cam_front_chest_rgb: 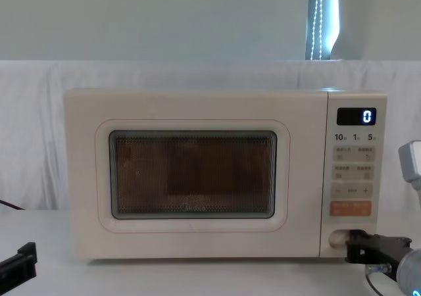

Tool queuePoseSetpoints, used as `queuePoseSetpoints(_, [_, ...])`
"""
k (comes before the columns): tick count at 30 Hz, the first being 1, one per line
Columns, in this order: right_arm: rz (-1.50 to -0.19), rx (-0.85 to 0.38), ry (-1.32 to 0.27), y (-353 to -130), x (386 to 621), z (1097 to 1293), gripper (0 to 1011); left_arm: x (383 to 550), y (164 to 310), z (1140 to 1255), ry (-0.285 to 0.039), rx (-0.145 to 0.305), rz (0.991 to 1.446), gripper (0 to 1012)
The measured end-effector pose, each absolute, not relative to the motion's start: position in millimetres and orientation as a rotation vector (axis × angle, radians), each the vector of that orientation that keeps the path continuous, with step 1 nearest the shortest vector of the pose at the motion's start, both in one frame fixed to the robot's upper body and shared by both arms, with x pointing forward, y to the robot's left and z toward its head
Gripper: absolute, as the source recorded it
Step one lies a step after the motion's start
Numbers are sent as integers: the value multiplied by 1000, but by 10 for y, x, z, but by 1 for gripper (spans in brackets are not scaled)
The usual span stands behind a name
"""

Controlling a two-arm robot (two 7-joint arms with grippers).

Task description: Press the button to open the microwave door with one hand; close the microwave door with the other hand.

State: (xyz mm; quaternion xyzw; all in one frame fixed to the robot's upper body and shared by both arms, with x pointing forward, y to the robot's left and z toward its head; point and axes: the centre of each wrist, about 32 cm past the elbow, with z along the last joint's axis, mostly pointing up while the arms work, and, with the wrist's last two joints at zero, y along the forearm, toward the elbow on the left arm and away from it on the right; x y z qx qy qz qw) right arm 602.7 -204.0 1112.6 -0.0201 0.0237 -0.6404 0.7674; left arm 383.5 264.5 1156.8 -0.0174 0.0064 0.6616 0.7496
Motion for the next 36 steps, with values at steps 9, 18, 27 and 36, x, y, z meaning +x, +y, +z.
queuePoseSetpoints(9, [-1385, -48, 56, -2011, 6043, 11114, 0, 3835, 2645, 11568, 14, -38, 1446, 1001])
queuePoseSetpoints(18, [-1383, -47, 59, -1994, 6057, 11103, 0, 3835, 2645, 11568, 14, -38, 1446, 1001])
queuePoseSetpoints(27, [-1383, -41, 62, -1989, 5998, 11099, 0, 3835, 2645, 11568, 14, -38, 1446, 1001])
queuePoseSetpoints(36, [-1387, -32, 69, -1965, 5805, 11109, 0, 3835, 2645, 11568, 14, -38, 1446, 1001])
